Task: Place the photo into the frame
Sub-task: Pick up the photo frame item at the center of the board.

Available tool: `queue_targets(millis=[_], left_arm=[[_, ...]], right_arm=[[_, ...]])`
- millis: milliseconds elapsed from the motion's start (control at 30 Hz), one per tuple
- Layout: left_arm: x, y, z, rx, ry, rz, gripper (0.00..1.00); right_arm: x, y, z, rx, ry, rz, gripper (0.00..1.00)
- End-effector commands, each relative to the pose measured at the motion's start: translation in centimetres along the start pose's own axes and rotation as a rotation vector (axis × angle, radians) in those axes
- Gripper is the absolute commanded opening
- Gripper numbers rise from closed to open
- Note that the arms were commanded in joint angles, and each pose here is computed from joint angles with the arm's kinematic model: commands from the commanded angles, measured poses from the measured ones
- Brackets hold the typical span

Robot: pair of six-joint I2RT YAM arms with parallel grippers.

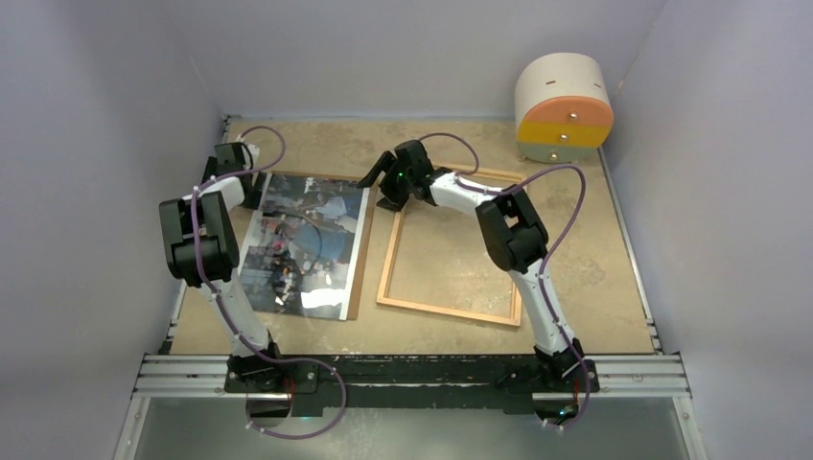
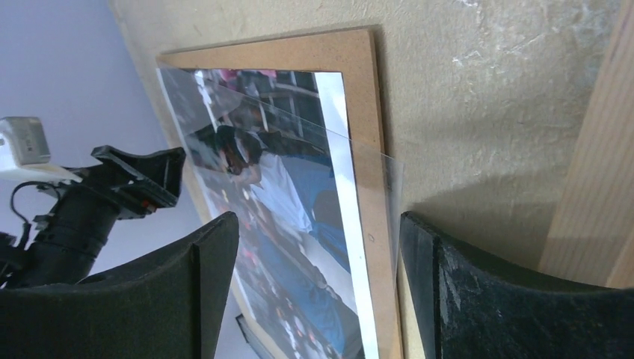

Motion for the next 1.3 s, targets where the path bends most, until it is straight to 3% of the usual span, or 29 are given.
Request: queue_targets(millis=[0, 467, 800, 1000, 1267], left_arm=[[5.5, -4.5, 0.2, 0.175, 0.17, 0.087, 0.99], [6.8, -6.9, 0.1, 0.25, 0.193, 0.154, 0.96], [7.8, -7.7, 0.1, 0.288, 0.218, 0.18, 0.93], [8.0, -7.8, 0.1, 0.3, 0.223, 0.191, 0.92], [7.8, -7.5, 0.1, 0.288, 0.217, 0.203, 0.91]], right_arm=[[3.6, -5.1, 2.7, 0.08, 0.088, 0.086, 0.8], [0.3, 0.9, -1.1, -0.119, -0.056, 0.029, 0.65], [-0.6, 3.5, -2.7, -0.116, -0.136, -0.126, 0.63], [-0.7, 4.2, -2.2, -0.147, -0.124, -0.125, 0.63], [-0.7, -0.1, -2.4, 0.138, -0.091, -0.177, 0.67]])
Point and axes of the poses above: each gripper's point midway between its finger pads, its own z axis out along the fingers, its own y axis along the line the jaws close on, x = y × z, the point moved 2 cm from there along -z, back along the fingers, and after that the axes turned 14 degrees about -z, right-handed, at the moved point
